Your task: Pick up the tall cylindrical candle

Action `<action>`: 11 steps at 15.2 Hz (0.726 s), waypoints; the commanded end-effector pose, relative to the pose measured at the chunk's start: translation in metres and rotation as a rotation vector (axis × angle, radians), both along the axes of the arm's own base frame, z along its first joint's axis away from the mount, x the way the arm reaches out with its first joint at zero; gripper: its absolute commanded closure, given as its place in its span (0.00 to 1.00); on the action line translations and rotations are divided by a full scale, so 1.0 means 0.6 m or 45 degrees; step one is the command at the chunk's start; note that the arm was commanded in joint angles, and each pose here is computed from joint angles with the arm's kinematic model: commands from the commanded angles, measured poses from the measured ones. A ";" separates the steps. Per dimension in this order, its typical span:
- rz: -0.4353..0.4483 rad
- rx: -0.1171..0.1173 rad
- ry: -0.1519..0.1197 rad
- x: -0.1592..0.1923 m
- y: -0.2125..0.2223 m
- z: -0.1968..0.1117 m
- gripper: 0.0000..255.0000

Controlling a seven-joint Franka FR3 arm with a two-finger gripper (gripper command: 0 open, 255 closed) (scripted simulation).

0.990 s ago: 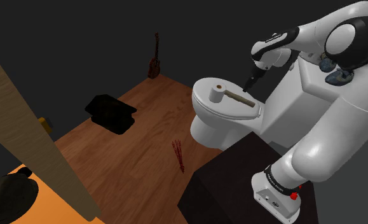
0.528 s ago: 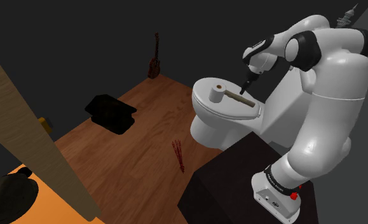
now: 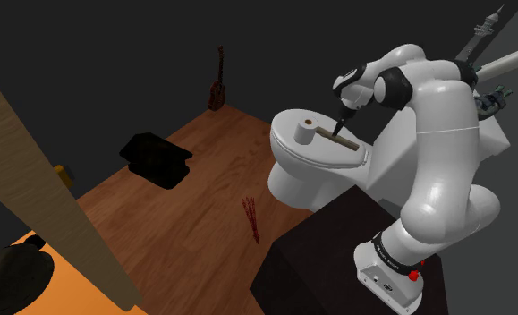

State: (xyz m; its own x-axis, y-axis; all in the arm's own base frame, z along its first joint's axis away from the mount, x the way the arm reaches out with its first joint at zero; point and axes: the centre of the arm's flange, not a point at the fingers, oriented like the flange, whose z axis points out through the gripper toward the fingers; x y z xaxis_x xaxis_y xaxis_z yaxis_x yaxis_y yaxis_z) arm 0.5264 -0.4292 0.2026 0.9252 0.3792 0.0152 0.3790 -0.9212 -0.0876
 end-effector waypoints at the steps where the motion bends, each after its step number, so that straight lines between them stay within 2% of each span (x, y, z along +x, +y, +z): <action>1: 0.005 0.001 0.000 0.004 -0.001 -0.020 0.00; 5: 0.005 0.001 0.000 0.004 -0.001 -0.055 0.00; 8: 0.005 0.001 0.000 0.003 -0.001 -0.060 0.00; 9: 0.005 0.001 0.000 0.003 -0.001 -0.060 1.00; 11: 0.005 0.001 0.000 0.003 -0.001 -0.059 1.00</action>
State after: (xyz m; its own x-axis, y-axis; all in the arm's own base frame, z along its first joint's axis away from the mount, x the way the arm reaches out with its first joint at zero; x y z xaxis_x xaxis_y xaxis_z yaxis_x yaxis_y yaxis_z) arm 0.5282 -0.4298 0.1674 0.9237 0.3829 0.0156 0.3827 -0.9196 -0.0883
